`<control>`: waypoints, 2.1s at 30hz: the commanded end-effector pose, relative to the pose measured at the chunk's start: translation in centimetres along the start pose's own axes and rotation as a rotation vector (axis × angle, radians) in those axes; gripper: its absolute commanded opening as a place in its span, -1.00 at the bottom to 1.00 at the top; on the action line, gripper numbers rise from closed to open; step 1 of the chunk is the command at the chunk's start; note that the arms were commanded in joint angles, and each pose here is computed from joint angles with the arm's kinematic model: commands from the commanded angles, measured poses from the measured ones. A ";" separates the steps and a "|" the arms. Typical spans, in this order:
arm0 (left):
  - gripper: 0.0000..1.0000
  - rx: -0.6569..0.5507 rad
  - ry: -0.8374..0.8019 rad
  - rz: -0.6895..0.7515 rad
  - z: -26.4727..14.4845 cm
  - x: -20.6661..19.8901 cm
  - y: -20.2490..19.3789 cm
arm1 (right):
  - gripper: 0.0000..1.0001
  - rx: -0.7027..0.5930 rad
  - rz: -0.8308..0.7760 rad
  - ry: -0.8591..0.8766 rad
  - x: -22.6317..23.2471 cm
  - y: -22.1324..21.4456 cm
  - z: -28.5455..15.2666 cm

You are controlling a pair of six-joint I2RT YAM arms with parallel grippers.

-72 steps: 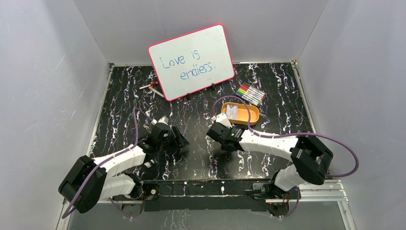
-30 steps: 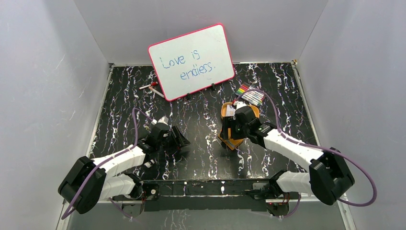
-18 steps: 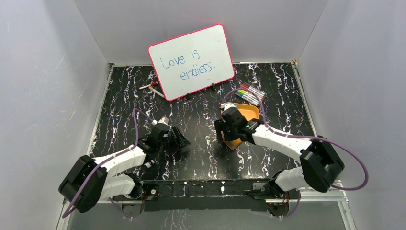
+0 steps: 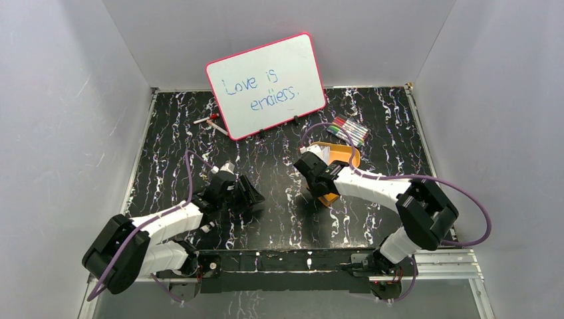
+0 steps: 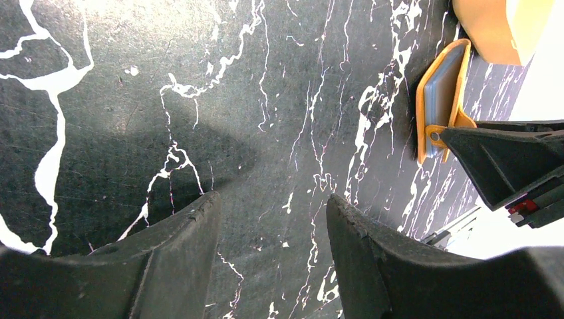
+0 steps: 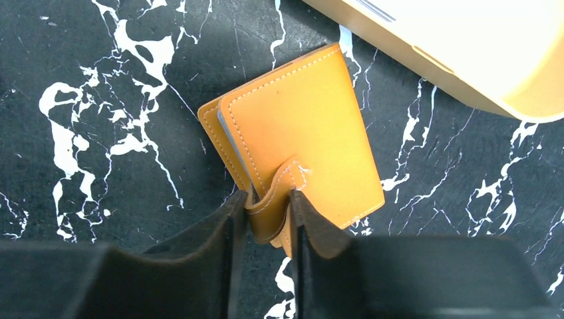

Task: Put the credit cards into the card holder
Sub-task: Pick up the card holder from the center of the board.

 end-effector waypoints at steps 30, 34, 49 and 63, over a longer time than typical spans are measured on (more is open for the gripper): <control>0.13 -0.239 0.034 -0.012 -5.6 0.3 2.4 | -1.00 -0.388 0.648 0.804 4.8 3.5 -7.0; 0.12 -0.179 0.013 -0.025 -4.3 0.1 1.8 | -1.00 -0.346 0.704 0.746 4.1 1.8 -5.9; 0.13 0.033 -0.259 -0.083 0.4 -3.1 -0.2 | -1.00 -0.309 0.831 0.792 3.0 -1.7 -4.8; 0.14 0.098 -0.270 -0.069 0.2 -1.9 -1.8 | -1.00 -0.436 0.868 1.056 5.1 0.7 -9.3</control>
Point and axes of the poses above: each gripper's point midway between its finger pads, its own z axis out along the fingers, its own x axis along the line the jaws close on, y = z × x, the point moved 6 cm from there along -z, back along the fingers, and after that the axes turned 12 degrees about -z, right-handed, at the moved point
